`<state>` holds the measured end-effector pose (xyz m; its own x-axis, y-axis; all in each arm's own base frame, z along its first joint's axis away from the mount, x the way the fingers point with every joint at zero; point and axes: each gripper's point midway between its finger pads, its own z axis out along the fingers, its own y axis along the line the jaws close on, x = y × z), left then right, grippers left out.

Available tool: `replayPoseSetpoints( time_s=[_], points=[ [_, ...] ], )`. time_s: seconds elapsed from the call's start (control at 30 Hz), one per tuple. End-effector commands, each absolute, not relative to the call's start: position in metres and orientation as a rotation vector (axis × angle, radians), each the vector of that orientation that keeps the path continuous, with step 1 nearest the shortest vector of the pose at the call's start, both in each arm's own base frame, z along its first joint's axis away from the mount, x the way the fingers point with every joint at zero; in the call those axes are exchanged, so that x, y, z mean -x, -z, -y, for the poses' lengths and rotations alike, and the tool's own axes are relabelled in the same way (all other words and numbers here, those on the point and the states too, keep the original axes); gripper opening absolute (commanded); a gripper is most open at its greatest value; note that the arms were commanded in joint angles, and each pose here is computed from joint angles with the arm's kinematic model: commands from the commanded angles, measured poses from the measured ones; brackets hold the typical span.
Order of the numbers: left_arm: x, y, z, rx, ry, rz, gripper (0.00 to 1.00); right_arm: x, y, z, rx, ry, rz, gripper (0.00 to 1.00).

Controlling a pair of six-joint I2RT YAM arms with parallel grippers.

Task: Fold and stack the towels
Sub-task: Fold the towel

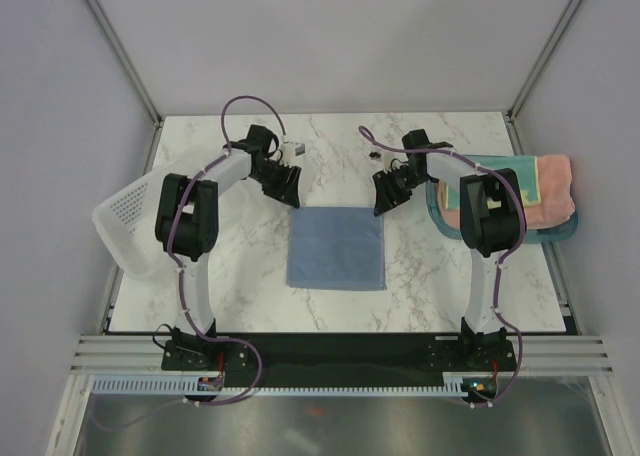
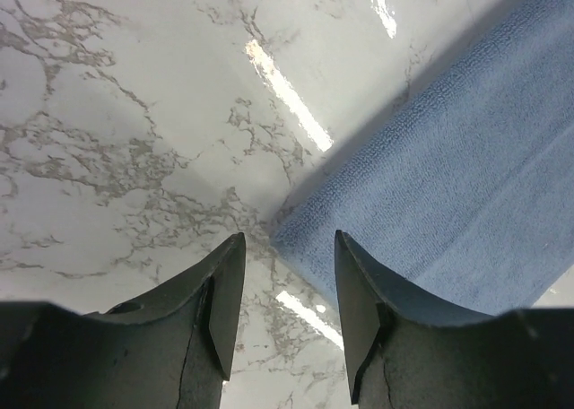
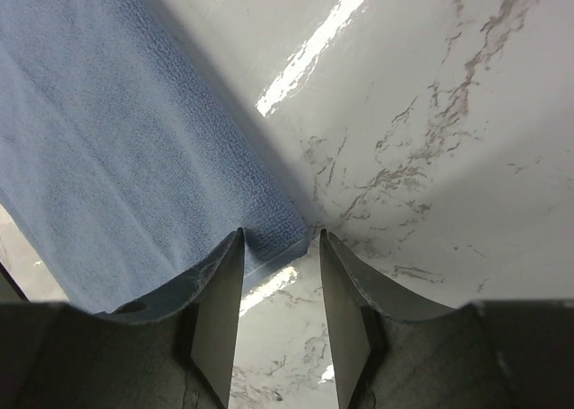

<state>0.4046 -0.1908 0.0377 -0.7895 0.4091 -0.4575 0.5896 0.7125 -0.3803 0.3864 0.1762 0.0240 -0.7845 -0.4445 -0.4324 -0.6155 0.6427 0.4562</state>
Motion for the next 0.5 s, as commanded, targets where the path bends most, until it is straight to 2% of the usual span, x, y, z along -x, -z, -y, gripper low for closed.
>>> replayPoseSetpoints(
  time_s=[0.0,0.23,0.47],
  points=[
    [-0.410,-0.032,0.192,-0.840,0.754,-2.555,0.52,-0.401,-0.026,-0.175,0.883,-0.834,-2.547,0.48],
    [-0.403,-0.029,0.197,-0.846,0.825,-2.554,0.46,-0.403,-0.025,-0.179,0.885,-0.866,-2.536,0.45],
    [-0.401,-0.035,0.203,-0.851,0.873,-2.534,0.33,-0.403,-0.032,-0.181,0.895,-0.890,-2.506,0.29]
  ],
)
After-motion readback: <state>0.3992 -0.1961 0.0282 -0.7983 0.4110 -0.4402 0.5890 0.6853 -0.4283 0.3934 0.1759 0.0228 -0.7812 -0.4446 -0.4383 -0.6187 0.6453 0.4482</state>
